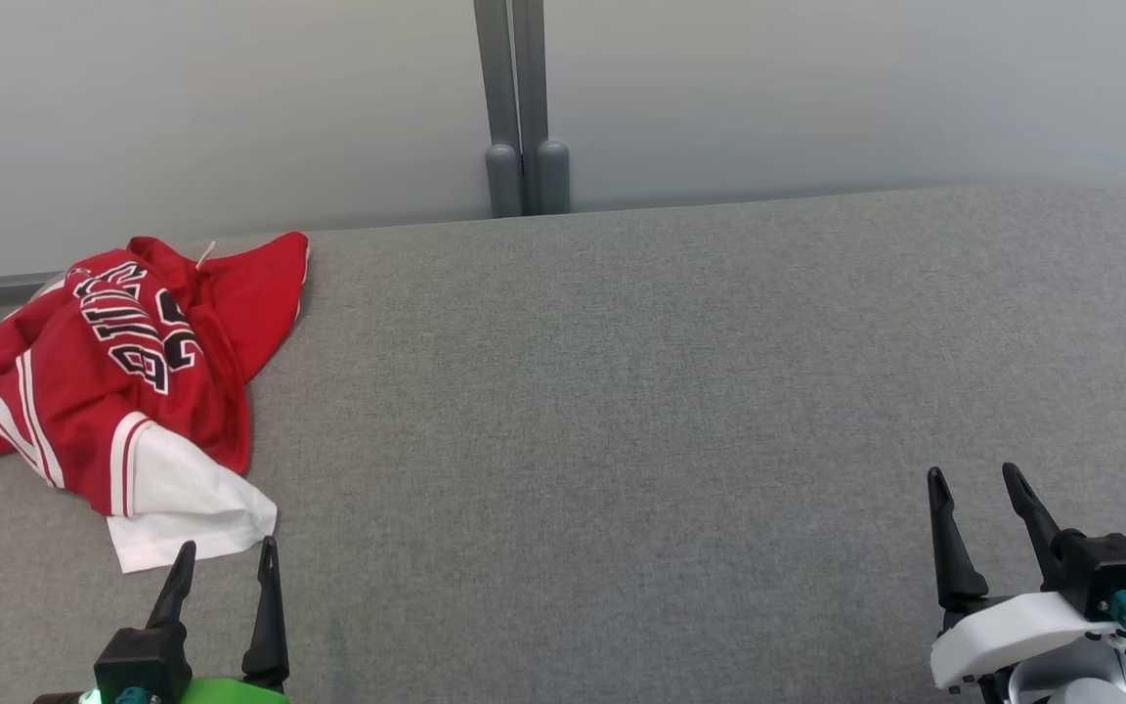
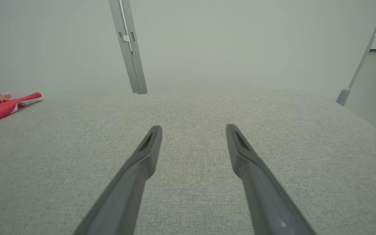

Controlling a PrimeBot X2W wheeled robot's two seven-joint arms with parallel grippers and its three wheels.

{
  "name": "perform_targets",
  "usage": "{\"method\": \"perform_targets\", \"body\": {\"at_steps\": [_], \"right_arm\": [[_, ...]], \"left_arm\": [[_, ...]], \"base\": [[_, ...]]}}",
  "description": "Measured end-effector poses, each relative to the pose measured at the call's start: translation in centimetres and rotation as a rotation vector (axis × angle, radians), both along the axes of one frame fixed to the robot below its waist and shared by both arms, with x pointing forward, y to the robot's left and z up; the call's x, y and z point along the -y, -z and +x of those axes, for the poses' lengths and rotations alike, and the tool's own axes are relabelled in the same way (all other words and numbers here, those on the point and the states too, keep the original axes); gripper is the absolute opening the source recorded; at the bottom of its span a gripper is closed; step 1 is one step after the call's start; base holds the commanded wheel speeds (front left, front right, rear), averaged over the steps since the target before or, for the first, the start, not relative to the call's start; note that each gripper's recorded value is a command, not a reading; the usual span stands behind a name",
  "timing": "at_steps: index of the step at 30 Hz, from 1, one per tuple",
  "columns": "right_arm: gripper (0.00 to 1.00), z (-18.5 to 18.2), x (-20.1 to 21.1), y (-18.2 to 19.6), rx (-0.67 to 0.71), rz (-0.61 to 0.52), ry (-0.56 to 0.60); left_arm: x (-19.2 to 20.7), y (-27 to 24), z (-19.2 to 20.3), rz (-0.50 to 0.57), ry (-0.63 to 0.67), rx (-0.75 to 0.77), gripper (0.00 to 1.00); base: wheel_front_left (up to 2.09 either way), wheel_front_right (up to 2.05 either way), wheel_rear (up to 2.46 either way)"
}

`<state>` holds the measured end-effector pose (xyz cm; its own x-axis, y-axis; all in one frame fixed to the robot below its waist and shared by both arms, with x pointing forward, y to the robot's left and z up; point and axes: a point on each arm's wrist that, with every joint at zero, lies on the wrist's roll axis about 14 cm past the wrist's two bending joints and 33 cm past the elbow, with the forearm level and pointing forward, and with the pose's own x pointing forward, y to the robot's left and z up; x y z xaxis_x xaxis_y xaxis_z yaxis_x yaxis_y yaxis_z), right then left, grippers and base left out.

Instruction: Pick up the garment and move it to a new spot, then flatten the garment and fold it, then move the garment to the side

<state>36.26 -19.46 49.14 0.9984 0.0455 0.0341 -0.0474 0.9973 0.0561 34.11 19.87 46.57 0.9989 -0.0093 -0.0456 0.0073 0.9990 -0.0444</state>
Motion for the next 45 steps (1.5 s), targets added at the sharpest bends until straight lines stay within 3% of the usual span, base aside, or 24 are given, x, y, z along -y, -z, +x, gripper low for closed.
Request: {"method": "perform_targets", "body": {"at_steps": [13, 23, 30, 37, 45], "right_arm": [[1.0, 1.3, -4.9, 0.0, 0.0, -0.006, -0.15], [1.0, 2.3, -15.2, 0.2, -0.01, 0.008, -0.448], [1.0, 2.4, -19.8, -0.4, 0.006, 0.01, -0.577], [1.0, 4.4, -19.7, -1.3, 0.049, -0.011, -0.594], [1.0, 9.0, -19.7, -2.4, 0.119, 0.01, -0.592]], "left_arm": [[-3.0, 0.4, -2.3, -0.014, -0.113, -0.009, 1.0], [-8.9, 1.5, -9.3, -0.029, -0.358, -0.039, 1.0], [-10.9, 1.1, -12.0, -0.044, -0.455, -0.017, 1.0], [-8.9, -1.0, -6.0, -0.061, -0.333, 0.034, 1.0], [-7.5, -4.5, 6.6, -0.028, -0.166, -0.037, 1.0]], "base": [[0.0, 0.0, 0.0], [0.0, 0.0, 0.0], [0.0, 0.0, 0.0], [0.0, 0.0, 0.0], [0.0, 0.0, 0.0]]}}
